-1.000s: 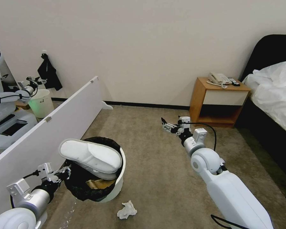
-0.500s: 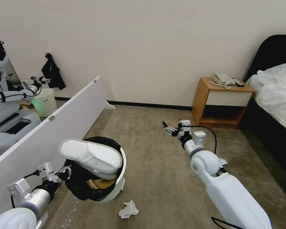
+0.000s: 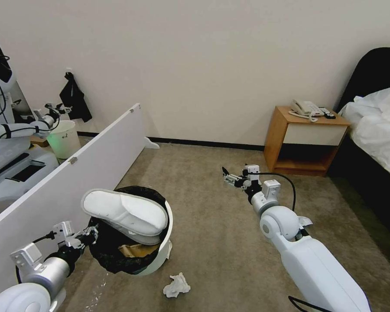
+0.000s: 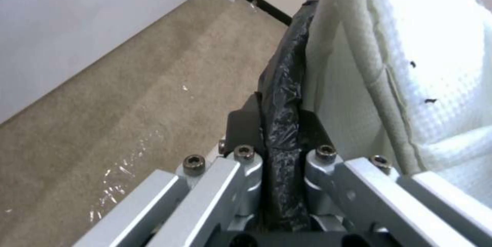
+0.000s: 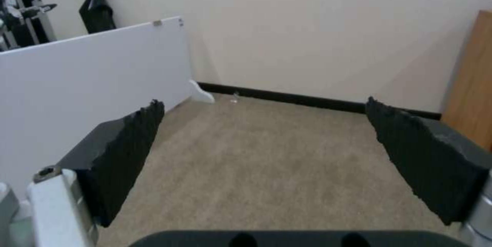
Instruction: Pick up the trash bin, then pick up the garbage from the floor and place it into the trash bin.
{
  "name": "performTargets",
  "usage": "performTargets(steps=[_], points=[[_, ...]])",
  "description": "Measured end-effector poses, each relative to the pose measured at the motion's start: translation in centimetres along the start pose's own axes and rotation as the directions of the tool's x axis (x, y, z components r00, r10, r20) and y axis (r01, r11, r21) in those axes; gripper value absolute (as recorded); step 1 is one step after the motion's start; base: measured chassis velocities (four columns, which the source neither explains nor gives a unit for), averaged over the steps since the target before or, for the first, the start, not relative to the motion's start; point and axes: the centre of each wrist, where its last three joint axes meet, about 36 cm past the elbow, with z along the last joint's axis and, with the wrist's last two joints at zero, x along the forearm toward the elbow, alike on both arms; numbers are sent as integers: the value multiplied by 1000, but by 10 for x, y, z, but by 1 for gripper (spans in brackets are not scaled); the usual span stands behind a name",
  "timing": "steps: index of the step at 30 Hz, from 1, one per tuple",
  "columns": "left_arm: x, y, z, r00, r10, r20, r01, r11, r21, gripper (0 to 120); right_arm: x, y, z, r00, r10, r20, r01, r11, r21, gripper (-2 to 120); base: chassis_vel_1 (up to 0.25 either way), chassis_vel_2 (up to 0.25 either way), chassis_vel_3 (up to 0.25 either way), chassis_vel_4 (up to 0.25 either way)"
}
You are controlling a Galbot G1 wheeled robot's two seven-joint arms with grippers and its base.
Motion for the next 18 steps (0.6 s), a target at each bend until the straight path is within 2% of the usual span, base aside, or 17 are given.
performTargets(steps=[18], points=[[0,-1,0,1000,6,-2,-6,1000,8,4,0,3,1,1000,-6,-2,6,1000,-2,100,0,0,0,0]])
